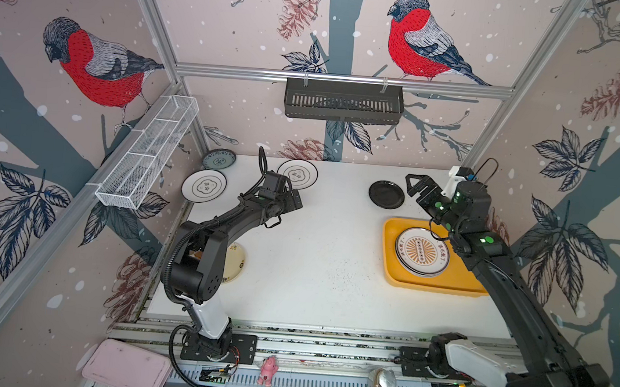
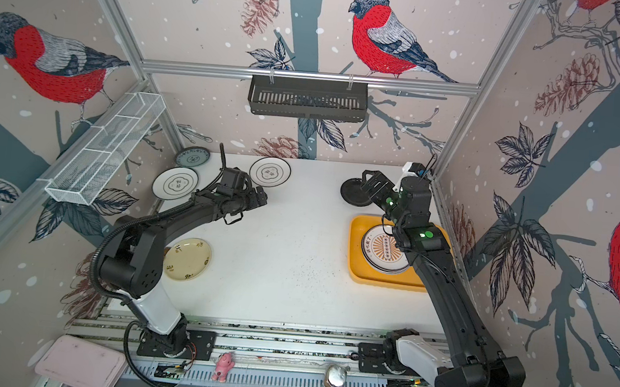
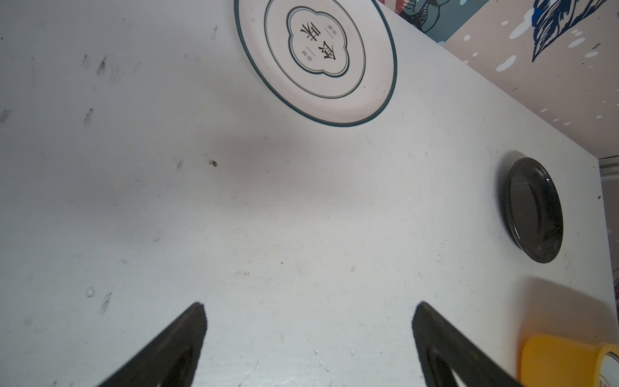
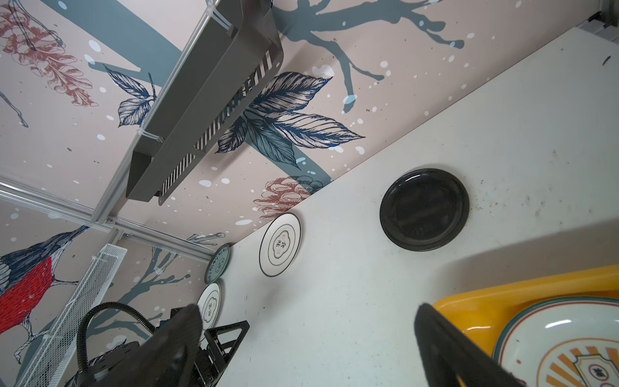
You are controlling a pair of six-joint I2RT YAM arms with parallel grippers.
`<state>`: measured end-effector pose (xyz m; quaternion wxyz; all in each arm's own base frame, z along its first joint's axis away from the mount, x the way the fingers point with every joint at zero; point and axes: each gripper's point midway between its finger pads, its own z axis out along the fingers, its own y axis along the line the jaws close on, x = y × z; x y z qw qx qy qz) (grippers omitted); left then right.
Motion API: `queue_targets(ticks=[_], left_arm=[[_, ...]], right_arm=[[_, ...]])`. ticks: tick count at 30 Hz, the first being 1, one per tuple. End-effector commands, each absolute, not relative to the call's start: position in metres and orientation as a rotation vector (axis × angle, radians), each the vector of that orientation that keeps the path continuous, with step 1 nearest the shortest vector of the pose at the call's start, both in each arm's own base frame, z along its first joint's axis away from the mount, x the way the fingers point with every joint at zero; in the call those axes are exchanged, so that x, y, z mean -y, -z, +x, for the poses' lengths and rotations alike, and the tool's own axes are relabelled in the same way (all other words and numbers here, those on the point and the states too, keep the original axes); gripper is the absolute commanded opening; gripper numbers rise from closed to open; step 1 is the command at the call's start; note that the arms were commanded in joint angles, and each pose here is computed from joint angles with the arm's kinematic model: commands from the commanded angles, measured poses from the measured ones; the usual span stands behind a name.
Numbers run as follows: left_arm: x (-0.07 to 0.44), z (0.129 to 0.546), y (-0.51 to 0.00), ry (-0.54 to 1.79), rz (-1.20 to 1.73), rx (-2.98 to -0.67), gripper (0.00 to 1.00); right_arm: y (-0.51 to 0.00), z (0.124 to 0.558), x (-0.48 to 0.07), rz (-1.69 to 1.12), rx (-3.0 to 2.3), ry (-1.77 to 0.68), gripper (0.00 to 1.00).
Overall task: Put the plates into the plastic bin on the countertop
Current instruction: 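Lift the right gripper from the bin while the left gripper nears the green-rimmed plate, then grasp the green-rimmed white plate rim with the left gripper while the right gripper approaches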
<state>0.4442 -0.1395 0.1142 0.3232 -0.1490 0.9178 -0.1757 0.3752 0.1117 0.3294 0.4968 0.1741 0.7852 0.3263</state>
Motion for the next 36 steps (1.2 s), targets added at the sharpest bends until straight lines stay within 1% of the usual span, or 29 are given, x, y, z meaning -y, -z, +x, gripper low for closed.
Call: queue_targets(ticks=[1,8,12,16,21,24,27,31,36], left_arm=[[0.138,0.450,-0.116,0.494,-0.411,-2.380,0.96],[0.131,0.462,-0.131,0.582,-0.460,-2.288,0.96],[0.132,0.473,-0.135,0.698,-0.436,-2.272,0.96],[0.123,0.486,-0.134,0.742,-0.414,-2.272,0.96],[0.096,0.507,-0.115,0.759,-0.460,-2.330,0.96],[0.079,0.522,-0.103,0.738,-0.498,-2.334,0.96],[0.070,0.538,-0.095,0.784,-0.526,-2.321,0.95],[0.056,0.556,-0.089,0.798,-0.561,-2.314,0.94],[0.056,0.578,-0.080,0.833,-0.537,-2.337,0.93]], right_arm=[[-0.338,0.380,-0.120,0.392,-1.873,-0.835,1.00],[-0.337,0.387,-0.142,0.295,-1.801,-0.962,1.00],[-0.331,0.398,-0.157,0.237,-1.814,-0.966,1.00],[-0.316,0.426,-0.178,0.225,-1.838,-0.956,1.00],[-0.298,0.455,-0.228,0.146,-1.896,-1.020,1.00],[-0.287,0.469,-0.252,0.100,-1.916,-1.047,1.00],[-0.275,0.481,-0.280,0.051,-1.945,-1.077,1.00],[-0.267,0.486,-0.309,0.005,-1.927,-1.147,1.00],[-0.251,0.486,-0.334,-0.009,-1.942,-1.174,1.00]])
